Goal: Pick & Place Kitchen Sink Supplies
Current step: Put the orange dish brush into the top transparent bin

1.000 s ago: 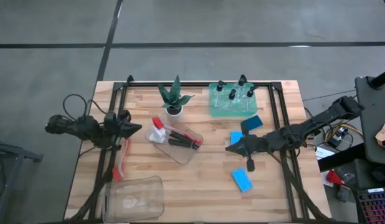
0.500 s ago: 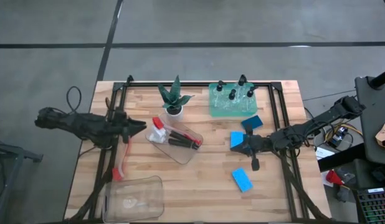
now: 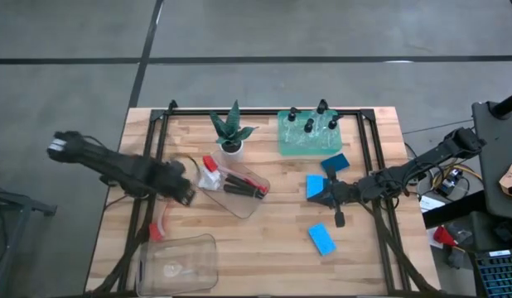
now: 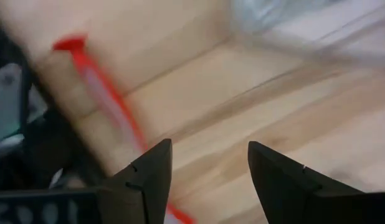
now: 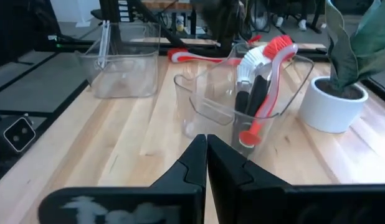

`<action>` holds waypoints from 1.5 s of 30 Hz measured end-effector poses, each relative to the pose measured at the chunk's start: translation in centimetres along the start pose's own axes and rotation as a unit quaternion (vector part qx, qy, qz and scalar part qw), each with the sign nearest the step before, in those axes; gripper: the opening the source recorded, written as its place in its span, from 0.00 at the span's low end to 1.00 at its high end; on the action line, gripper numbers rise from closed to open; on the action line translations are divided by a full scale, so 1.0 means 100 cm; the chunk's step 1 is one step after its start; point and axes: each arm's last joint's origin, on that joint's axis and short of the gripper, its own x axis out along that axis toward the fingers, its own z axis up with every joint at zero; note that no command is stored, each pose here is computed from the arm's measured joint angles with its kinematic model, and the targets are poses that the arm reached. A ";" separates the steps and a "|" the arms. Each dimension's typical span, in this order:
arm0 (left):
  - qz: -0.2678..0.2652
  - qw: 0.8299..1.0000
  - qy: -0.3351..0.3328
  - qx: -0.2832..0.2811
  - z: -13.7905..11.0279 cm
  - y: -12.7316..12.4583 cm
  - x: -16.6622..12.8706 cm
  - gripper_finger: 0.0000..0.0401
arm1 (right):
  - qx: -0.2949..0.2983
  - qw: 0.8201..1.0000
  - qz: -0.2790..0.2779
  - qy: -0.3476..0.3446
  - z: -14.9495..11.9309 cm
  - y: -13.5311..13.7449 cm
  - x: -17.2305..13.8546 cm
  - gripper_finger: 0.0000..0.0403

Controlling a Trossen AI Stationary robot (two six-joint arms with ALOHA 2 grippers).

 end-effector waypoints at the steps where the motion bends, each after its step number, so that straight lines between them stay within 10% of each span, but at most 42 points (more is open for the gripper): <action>1: 0.024 1.000 0.011 0.003 -0.002 -0.005 0.008 0.50 | 0.003 1.000 0.000 0.001 -0.001 0.000 0.000 0.02; 16: 0.209 0.977 0.044 0.007 -0.010 -0.026 0.057 0.50 | 0.021 0.999 0.025 0.004 -0.002 0.005 -0.003 0.02; 45: 0.194 0.978 0.064 -0.034 -0.018 -0.034 0.062 0.50 | 0.008 1.000 0.020 0.012 -0.004 0.005 -0.002 0.02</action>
